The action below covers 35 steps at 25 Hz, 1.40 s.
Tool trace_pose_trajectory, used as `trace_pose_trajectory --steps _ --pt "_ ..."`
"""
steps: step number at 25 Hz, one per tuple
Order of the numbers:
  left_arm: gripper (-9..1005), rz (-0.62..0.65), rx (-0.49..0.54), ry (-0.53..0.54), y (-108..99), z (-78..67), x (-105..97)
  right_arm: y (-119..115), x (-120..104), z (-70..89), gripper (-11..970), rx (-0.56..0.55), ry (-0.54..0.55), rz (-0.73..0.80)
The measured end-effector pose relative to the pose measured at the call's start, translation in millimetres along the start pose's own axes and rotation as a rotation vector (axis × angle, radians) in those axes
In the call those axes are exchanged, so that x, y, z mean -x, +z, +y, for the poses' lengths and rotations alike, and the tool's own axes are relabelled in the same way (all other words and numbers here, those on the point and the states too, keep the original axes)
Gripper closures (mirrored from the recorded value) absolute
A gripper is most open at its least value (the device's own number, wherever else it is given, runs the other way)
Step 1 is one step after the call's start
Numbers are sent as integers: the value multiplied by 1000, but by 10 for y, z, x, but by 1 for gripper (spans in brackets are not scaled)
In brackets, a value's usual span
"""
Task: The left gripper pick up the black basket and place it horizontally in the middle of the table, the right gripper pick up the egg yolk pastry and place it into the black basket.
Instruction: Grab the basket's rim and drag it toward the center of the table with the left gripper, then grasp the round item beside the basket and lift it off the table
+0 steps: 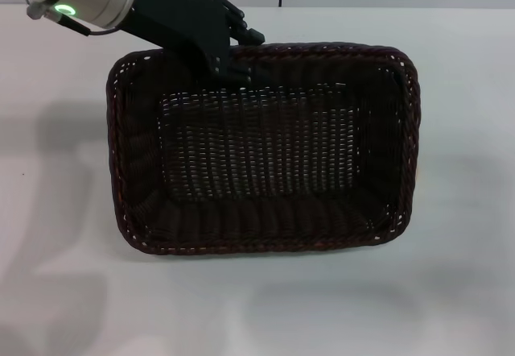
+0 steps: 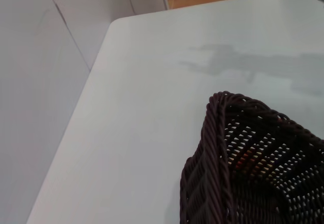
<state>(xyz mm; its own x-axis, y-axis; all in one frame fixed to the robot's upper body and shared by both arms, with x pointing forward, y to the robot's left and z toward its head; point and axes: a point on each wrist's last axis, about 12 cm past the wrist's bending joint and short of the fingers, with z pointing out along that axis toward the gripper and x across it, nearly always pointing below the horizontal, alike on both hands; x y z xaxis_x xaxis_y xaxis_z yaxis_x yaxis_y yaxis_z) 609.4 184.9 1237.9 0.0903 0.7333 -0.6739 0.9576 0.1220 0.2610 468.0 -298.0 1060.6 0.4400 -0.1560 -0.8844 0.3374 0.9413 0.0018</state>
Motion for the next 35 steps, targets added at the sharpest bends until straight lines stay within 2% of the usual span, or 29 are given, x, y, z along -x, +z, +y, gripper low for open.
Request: trace_pose_trajectory --steps 2,7,8,9,12,16,18,21,28,31,33,34,35 --pt "728 -4 19 -2 -6 7 -20 0 4 -1 453 -1 0 -4" --pt "578 -67 134 -14 -106 57 -36 -2 5 -3 453 -1 -1 -4" --pt "578 -67 134 -14 -106 57 -36 -9 3 -9 453 -3 -2 -2" --pt "578 -156 226 -47 -247 93 -59 -16 0 -15 454 -3 -3 2" --pt "578 -268 296 -98 -429 118 -109 -52 -4 -27 454 -2 -5 11" --pt "577 -453 395 -198 -746 112 -286 -120 -4 -30 454 3 0 25" --pt "577 -546 439 -246 -880 64 -415 -159 -4 -23 454 8 5 36" --pt "589 -704 506 -356 -1054 -90 -713 -278 7 33 454 37 30 65" --pt "593 -1011 693 -625 -1256 -475 -1443 -543 52 246 453 136 117 141" --pt "595 -1039 755 -716 -1216 -629 -1717 -647 54 391 453 204 164 195" --pt "596 -1039 764 -731 -1201 -653 -1761 -697 47 485 454 246 190 235" --pt "597 -1039 801 -782 -1134 -743 -1925 -716 43 516 454 261 198 249" --pt "597 -1037 808 -798 -1111 -765 -1970 -742 32 552 454 282 207 270"
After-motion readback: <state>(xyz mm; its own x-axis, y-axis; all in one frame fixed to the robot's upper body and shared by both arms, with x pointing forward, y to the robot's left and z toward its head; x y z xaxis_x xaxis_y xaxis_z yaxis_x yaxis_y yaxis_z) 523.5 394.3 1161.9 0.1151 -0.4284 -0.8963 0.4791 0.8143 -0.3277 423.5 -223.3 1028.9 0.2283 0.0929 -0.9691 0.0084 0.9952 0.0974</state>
